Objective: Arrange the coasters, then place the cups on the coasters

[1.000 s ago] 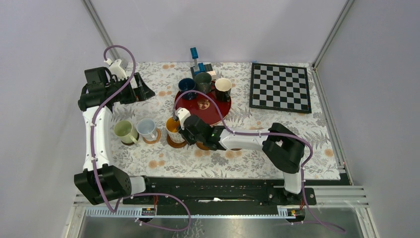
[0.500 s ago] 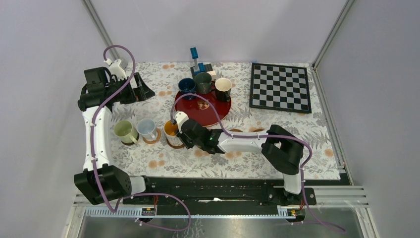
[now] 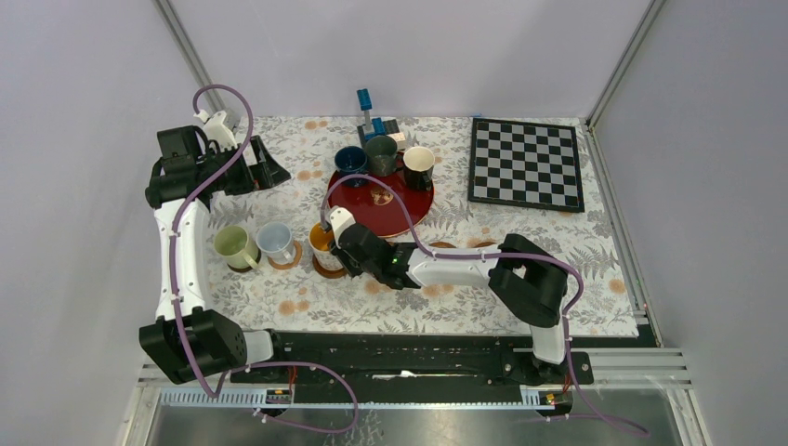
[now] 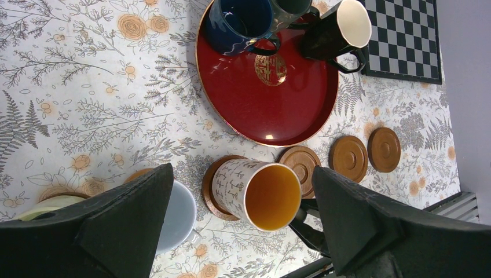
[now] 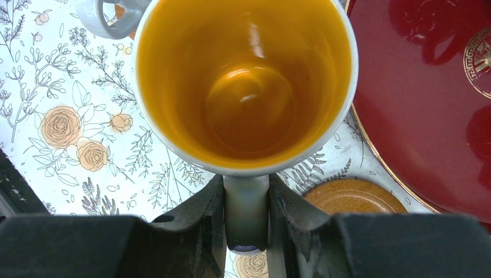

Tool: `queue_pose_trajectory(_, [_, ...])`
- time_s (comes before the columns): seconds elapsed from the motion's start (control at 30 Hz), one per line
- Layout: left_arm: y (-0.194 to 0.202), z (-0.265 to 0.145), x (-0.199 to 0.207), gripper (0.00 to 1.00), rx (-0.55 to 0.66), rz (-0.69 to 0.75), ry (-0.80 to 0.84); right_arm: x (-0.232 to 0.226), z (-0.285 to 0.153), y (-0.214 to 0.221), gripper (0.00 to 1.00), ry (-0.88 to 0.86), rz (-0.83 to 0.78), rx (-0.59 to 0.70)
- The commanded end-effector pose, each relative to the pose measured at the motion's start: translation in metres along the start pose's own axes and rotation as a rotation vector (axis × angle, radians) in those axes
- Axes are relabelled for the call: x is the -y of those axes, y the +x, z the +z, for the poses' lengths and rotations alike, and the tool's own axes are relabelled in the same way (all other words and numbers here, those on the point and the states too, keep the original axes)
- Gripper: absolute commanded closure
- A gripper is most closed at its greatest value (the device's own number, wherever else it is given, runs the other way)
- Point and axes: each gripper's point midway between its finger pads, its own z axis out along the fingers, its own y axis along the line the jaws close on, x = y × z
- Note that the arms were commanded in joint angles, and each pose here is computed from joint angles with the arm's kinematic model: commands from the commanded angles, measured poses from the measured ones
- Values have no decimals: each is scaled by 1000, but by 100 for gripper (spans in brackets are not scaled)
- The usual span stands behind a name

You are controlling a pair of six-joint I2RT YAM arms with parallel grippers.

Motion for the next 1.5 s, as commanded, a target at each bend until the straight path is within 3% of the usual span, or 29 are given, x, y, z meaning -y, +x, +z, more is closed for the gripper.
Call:
queue_pose_trajectory(0.0, [-10,-1,4,1,36,18,26,-7,-4,-47,69,-6,52,127])
queue_pose_trajectory(0.27, [-10,0,4,1,34,16,27,-11,-10,-48,39,-26,62,121])
queue_pose_trajectory(0.47, [-10,0,3,1,34,14,26,-18,-15,-49,36,-62,67,110])
queue_pose_trajectory(0.67, [-8,2,2,1,26,5,28,-32,-29,-56,18,-142,63,84])
queue_pose_trajectory(0.97, [-14,0,7,1,28,10,47,-25,-59,-82,3,-192,19,120])
queue_pose_trajectory(1.27, [-23,-1,14,1,36,18,82,51,-97,-140,0,-204,115,190])
queue_pose_trajectory(1.47, [-22,2,11,1,27,12,77,134,-89,-154,0,-11,65,178])
